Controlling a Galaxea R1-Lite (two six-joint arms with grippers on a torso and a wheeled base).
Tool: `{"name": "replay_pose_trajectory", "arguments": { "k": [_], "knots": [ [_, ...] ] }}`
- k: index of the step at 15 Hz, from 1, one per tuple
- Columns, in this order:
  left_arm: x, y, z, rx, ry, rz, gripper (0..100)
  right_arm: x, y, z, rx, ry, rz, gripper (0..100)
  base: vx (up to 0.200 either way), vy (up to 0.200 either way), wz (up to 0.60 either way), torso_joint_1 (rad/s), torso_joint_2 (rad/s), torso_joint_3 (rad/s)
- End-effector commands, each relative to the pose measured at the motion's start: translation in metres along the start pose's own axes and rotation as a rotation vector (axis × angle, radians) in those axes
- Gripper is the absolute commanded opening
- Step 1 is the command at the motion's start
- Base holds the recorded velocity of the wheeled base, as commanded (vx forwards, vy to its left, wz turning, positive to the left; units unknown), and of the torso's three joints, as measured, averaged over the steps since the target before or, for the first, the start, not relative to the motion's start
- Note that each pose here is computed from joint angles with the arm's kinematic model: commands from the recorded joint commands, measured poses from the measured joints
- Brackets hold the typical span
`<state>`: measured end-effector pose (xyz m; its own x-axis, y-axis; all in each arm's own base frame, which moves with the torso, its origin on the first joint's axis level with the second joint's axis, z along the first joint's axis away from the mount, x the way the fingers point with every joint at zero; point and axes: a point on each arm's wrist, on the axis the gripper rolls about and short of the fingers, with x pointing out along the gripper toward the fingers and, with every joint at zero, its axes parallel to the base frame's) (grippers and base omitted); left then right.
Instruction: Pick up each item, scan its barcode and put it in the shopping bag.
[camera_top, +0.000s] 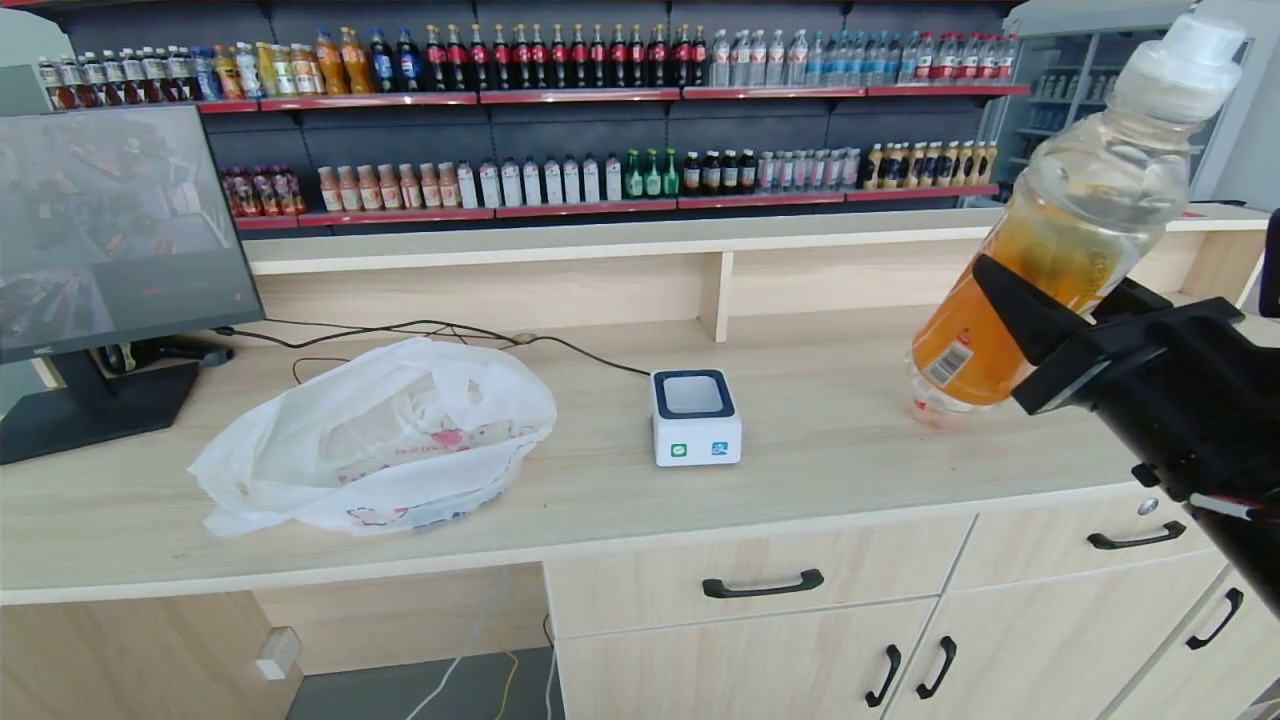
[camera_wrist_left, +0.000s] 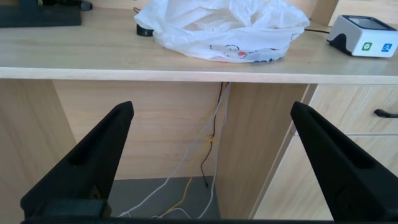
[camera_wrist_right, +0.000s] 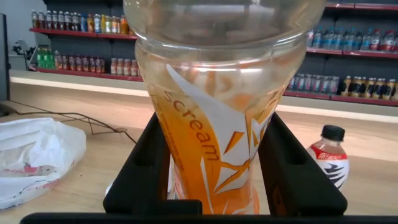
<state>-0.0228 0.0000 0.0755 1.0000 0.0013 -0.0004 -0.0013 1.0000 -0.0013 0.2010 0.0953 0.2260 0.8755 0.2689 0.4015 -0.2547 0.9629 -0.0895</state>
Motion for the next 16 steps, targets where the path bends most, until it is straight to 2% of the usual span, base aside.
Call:
{"name": "replay_pose_trajectory", "arguments": {
  "k": [1, 10, 16],
  "knots": [
    [0.000, 0.000, 0.000, 0.000, 0.000, 0.000, 100, 0.013, 0.006, -0.018, 0.005, 0.036, 0.012, 0, 0.000, 0.000, 0.00, 0.000, 0.00, 0.000],
    [0.000, 0.000, 0.000, 0.000, 0.000, 0.000, 100, 0.004, 0.004, -0.017, 0.018, 0.023, 0.008, 0, 0.000, 0.000, 0.00, 0.000, 0.00, 0.000],
    [0.000, 0.000, 0.000, 0.000, 0.000, 0.000, 100, -0.002, 0.004, -0.017, 0.016, 0.026, 0.008, 0, 0.000, 0.200, 0.00, 0.001, 0.00, 0.003]
  ]
}}
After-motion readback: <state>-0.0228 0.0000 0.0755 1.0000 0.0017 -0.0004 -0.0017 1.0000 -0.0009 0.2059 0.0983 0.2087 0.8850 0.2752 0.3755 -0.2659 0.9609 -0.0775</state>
